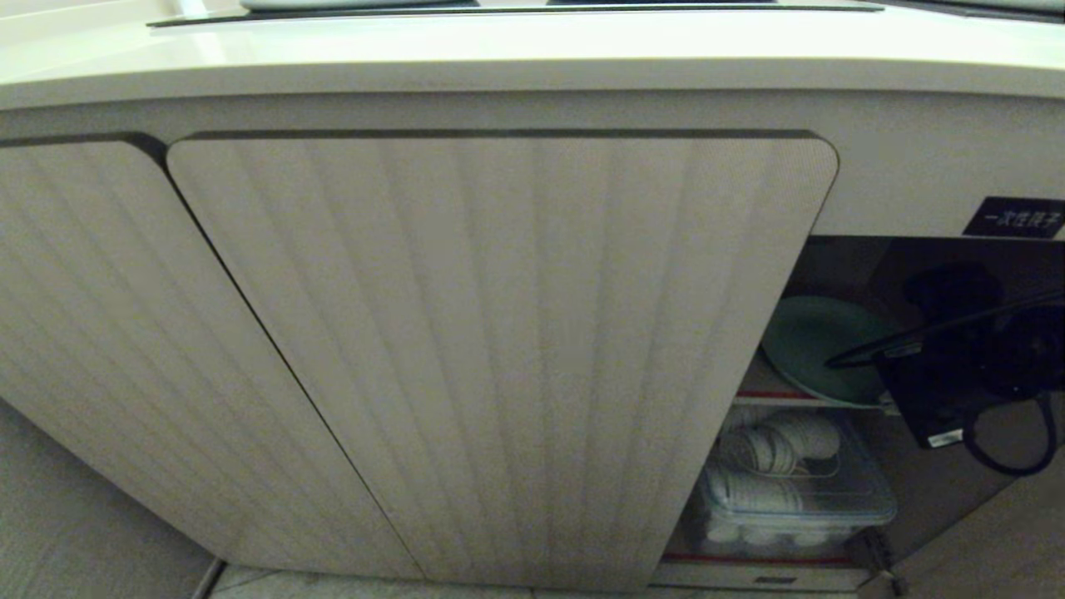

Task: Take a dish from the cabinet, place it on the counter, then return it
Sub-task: Put it back into the cabinet

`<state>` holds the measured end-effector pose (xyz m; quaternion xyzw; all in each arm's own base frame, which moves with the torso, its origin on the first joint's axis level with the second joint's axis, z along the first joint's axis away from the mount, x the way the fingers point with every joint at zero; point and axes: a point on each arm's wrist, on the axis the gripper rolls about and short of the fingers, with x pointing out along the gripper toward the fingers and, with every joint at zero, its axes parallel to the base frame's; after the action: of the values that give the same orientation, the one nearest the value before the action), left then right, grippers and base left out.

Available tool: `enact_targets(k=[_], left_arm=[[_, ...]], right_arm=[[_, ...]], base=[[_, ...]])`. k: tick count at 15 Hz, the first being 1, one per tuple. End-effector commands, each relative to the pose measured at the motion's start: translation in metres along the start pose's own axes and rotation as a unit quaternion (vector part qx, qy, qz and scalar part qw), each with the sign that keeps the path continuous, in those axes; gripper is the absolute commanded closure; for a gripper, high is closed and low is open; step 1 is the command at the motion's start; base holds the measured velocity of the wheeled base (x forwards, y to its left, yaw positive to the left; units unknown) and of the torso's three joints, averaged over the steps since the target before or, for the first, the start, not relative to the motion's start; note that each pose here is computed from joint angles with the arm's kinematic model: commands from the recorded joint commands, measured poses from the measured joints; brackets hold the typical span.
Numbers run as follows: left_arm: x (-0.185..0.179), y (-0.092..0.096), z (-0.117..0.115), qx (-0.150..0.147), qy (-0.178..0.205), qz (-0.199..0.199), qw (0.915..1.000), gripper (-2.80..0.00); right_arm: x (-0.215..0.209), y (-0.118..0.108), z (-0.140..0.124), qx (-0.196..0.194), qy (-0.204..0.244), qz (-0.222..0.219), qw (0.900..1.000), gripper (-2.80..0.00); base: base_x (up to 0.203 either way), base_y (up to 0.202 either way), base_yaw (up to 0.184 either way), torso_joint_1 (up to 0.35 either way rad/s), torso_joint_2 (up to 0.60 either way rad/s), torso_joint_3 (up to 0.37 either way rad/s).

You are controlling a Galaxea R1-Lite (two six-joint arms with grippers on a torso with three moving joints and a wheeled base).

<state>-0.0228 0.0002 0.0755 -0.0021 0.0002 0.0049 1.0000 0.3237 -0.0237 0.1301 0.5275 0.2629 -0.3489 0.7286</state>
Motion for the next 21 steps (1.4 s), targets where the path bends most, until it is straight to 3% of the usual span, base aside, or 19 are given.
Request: enact_targets(k=[1, 21], left_arm=[[0.000, 0.000, 0.000, 0.000, 0.000, 0.000, 1.0000, 0.00], [0.000, 0.000, 0.000, 0.000, 0.000, 0.000, 1.0000, 0.00]], right_arm=[[0.001, 0.000, 0.000, 0.003, -0.001, 0.000, 1.000, 0.00], [0.012, 0.015, 0.001, 0.009, -0.013, 0.025, 1.000, 0.00]], base=[[0.000, 0.000, 0.000, 0.000, 0.00, 0.000], [0.000, 0.000, 0.000, 0.000, 0.00, 0.000]])
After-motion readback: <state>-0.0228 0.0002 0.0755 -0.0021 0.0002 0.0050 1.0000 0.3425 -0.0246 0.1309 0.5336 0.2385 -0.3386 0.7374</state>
